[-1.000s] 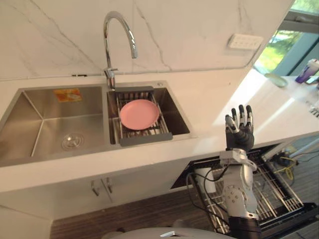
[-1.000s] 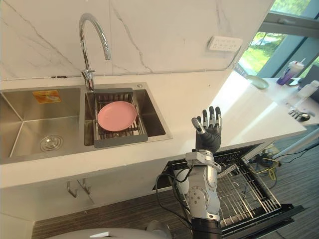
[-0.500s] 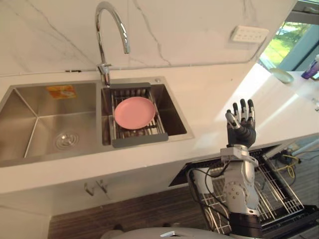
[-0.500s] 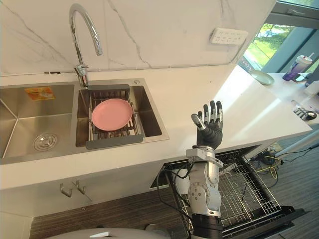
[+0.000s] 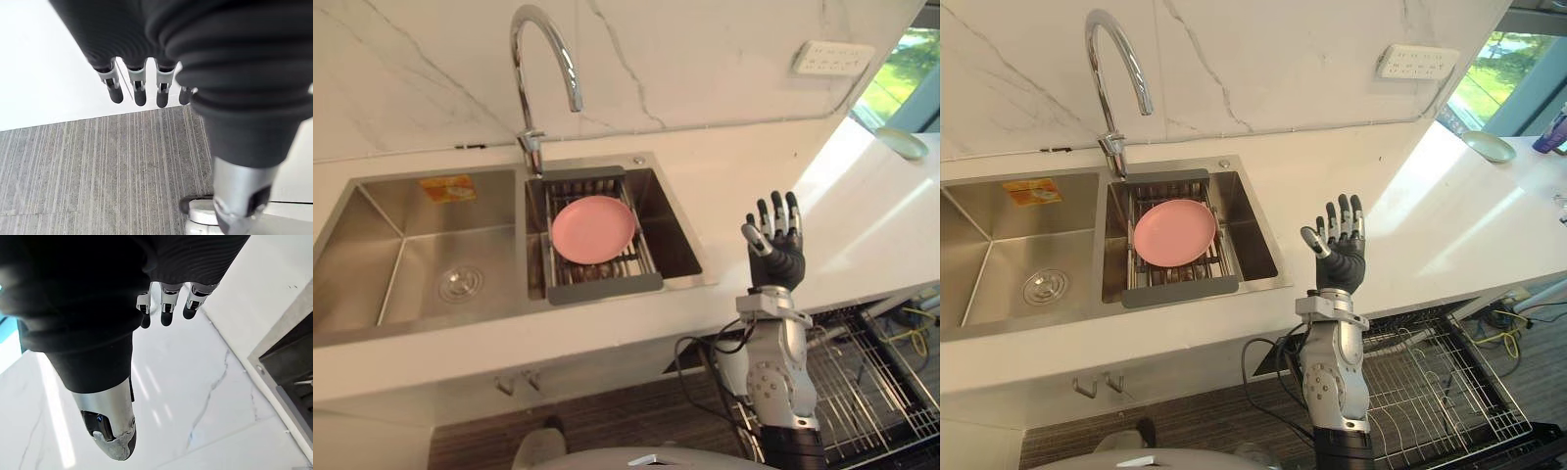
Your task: Walk over to the sink, pick up the cup, carry it to the dishwasher, place the cup inside the dishwasher, then close the dishwasher door
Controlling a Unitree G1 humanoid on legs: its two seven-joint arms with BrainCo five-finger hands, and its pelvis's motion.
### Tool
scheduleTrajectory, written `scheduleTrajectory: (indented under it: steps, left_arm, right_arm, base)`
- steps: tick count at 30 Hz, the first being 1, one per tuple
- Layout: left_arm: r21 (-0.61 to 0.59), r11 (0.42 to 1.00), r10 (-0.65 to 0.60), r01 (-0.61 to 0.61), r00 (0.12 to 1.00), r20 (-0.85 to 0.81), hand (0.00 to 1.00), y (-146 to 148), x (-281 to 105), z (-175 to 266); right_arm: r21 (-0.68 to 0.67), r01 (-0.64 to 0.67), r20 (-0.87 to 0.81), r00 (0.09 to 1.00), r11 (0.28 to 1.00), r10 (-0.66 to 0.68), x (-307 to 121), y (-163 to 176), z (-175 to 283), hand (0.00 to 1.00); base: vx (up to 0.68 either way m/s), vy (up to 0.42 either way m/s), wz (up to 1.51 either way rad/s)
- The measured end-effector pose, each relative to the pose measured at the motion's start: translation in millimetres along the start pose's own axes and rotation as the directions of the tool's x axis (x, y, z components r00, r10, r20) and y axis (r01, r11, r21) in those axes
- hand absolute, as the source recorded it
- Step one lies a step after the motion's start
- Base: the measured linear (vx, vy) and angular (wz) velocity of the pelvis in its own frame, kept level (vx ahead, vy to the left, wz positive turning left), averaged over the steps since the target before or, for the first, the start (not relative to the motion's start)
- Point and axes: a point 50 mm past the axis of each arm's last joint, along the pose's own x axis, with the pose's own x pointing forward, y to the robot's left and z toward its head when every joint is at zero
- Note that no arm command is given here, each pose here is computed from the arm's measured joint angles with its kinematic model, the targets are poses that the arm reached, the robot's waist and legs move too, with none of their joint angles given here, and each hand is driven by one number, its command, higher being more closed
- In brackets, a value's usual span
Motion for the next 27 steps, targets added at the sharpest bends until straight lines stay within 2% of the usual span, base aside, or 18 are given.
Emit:
scheduleTrajectory:
  steps: [10, 12, 16, 18, 21, 23, 27]
  left_arm:
    - [0.0, 1.0, 0.008, -0.008, 1.0, 0.011, 0.0, 1.8, 0.5, 1.8]
    - [0.01, 1.0, 0.009, -0.009, 1.0, 0.012, 0.0, 1.5, 0.4, 1.1]
    - [0.022, 1.0, 0.014, -0.015, 1.0, 0.015, 0.0, 1.9, 0.4, 1.6]
    - [0.029, 0.999, 0.021, -0.021, 1.0, 0.014, 0.0, 2.2, 0.4, 1.9]
    - [0.018, 0.998, 0.067, -0.067, 0.997, 0.034, 0.0, 5.5, 0.3, 6.4]
    - [-0.012, 0.997, 0.076, -0.076, 0.991, 0.108, 0.0, 7.0, -1.1, 23.2]
    - [-0.039, 0.997, 0.068, -0.061, 0.977, 0.201, 0.0, 7.2, -4.9, 46.5]
  right_arm:
    - [-0.004, 0.008, -0.015, 1.0, 1.0, -0.008, -0.2, -2.7, -3.3, 0.0]
    - [-0.037, 0.006, -0.006, 1.0, 0.999, -0.006, 0.1, -4.1, -1.5, 0.0]
    - [-0.216, -0.058, -0.013, 0.998, 0.975, 0.056, 1.1, -3.4, 0.7, 0.0]
    - [-0.338, -0.128, -0.053, 0.992, 0.932, 0.117, 6.7, -2.6, 1.6, 0.0]
    - [-0.505, -0.258, -0.16, 0.966, 0.824, 0.205, 27.3, -3.0, -4.9, 0.0]
    - [-0.617, -0.335, -0.259, 0.941, 0.712, 0.218, 40.1, -10.2, -12.7, 0.0]
    - [-0.708, -0.411, -0.328, 0.911, 0.574, 0.248, 51.9, -7.4, -18.5, 0.0]
  base:
    - [0.03, 0.024, 0.01]
    - [-0.03, -0.01, -0.05]
    - [-0.05, 0.0, -0.08]
    - [-0.05, 0.005, -0.1]
    - [-0.06, 0.013, -0.11]
    - [-0.06, 0.009, 0.02]
    - [-0.02, 0.001, 0.08]
